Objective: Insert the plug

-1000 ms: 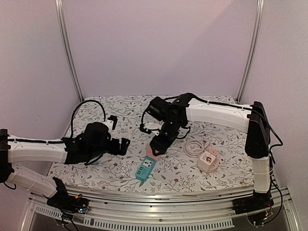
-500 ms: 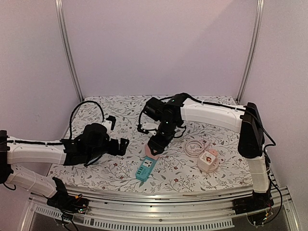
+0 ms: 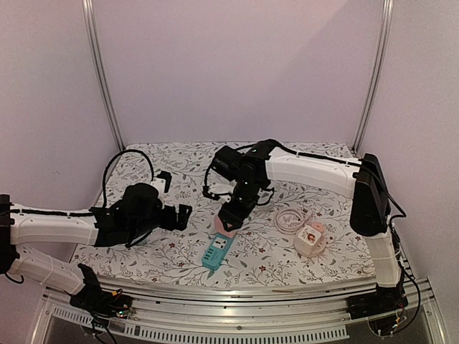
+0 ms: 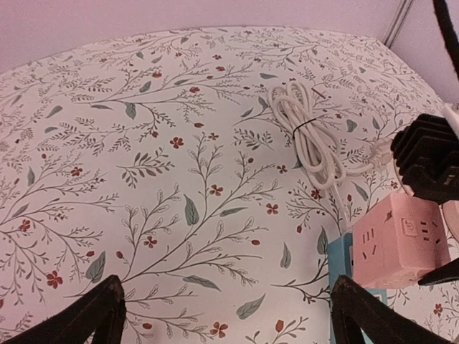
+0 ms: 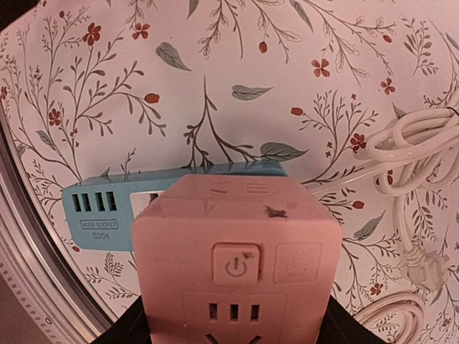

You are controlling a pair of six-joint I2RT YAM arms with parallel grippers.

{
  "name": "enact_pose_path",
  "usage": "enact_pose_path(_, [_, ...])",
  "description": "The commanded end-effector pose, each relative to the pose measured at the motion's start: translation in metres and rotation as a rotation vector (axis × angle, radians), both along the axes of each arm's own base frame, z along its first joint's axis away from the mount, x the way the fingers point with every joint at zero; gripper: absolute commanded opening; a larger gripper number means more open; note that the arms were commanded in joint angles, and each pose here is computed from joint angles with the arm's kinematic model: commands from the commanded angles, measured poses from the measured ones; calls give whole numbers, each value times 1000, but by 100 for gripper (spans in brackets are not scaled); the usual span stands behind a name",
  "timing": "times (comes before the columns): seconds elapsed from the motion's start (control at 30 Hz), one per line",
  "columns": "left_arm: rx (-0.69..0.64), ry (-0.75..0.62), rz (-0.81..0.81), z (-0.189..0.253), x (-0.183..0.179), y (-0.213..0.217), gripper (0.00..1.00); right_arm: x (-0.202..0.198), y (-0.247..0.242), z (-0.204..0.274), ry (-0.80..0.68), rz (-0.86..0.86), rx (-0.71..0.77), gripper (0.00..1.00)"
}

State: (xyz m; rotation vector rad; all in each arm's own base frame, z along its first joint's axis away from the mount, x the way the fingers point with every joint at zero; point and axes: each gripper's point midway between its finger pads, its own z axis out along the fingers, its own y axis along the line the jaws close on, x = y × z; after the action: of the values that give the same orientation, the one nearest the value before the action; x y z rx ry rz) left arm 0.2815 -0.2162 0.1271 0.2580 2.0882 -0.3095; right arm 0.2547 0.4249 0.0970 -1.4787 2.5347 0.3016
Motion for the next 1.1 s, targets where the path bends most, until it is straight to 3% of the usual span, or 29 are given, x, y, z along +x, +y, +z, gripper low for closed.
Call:
enact_pose_path(0.0, [2, -9, 20, -1, 2, 7, 99, 3, 6, -5, -14, 13, -7, 0])
enact_pose_path(1.07, [6, -9, 24, -3, 3, 9, 99, 1, -15, -30, 28, 91, -83, 0])
